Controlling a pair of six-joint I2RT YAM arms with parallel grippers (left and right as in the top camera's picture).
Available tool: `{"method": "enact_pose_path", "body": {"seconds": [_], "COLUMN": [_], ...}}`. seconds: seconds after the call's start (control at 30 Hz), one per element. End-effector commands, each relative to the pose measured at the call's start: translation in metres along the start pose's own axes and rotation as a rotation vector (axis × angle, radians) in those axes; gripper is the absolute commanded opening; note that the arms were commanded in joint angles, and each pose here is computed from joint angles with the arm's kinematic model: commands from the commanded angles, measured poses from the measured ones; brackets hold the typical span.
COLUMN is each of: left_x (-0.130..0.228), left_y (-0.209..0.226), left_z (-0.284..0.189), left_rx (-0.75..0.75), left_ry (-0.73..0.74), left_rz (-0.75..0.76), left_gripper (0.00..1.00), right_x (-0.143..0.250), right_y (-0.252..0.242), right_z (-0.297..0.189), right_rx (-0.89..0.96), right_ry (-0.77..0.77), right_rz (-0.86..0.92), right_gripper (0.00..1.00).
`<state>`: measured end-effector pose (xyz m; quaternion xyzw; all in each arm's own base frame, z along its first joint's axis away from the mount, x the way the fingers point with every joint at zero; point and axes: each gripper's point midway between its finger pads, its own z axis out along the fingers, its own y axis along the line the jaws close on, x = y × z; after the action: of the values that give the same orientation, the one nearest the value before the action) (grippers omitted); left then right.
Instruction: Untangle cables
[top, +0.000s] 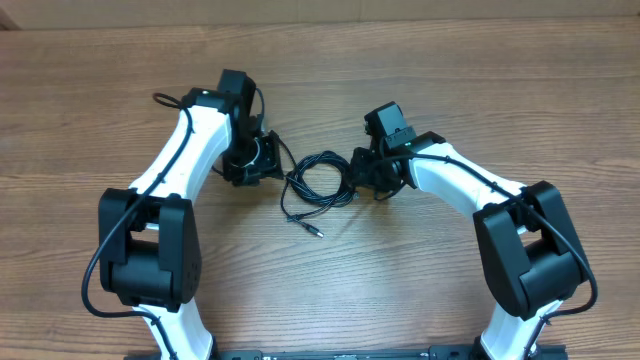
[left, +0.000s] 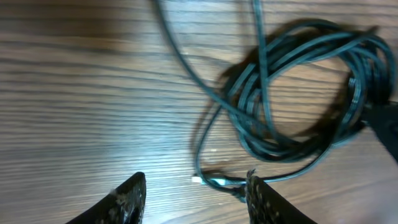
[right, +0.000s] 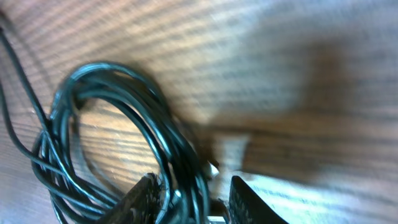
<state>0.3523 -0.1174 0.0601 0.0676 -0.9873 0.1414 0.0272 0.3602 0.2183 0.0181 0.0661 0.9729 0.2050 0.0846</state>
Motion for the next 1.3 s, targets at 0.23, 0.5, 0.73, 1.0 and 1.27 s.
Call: {"method": "enact_pose_path", "body": {"seconds": [0.23,0.5,0.73,1.0,1.27], "left_x": [0.022,0.016,-0.003,-0.020,-0.024], "left_y": [-0.029,-0.032,-0.032,-0.008,-0.017], "left_z": [0.052,0.067,0.065,0.059,0.060], "left_rx": [0.032,0.005,-0.007,-0.146,-0.120], "left_ry": [0.004,-0.066,-0.151,-0.252,-0.250], "left_rz": [-0.034,-0.089,-0.073,-0.049,0.117], "left_gripper": [0.51,0.27,0.13,0.06,0.06], "right_x": [0.009,0.017,0.007,-0.004,-0.001], "right_y": [-0.004,0.007,-0.007,0.000,0.004], "right_z": [-0.003,-0.004,0.001,0.001,0.002], "right_rx": [0.010,-0.053,0.014,-0.012,-0.016], "right_ry": [0.056,0.102,0.034,-0.008,-0.004], "right_rz": [0.026,0.030,0.022,0.008,0.122], "right_gripper": [0.35,0.35,0.35,0.34,0.28]}}
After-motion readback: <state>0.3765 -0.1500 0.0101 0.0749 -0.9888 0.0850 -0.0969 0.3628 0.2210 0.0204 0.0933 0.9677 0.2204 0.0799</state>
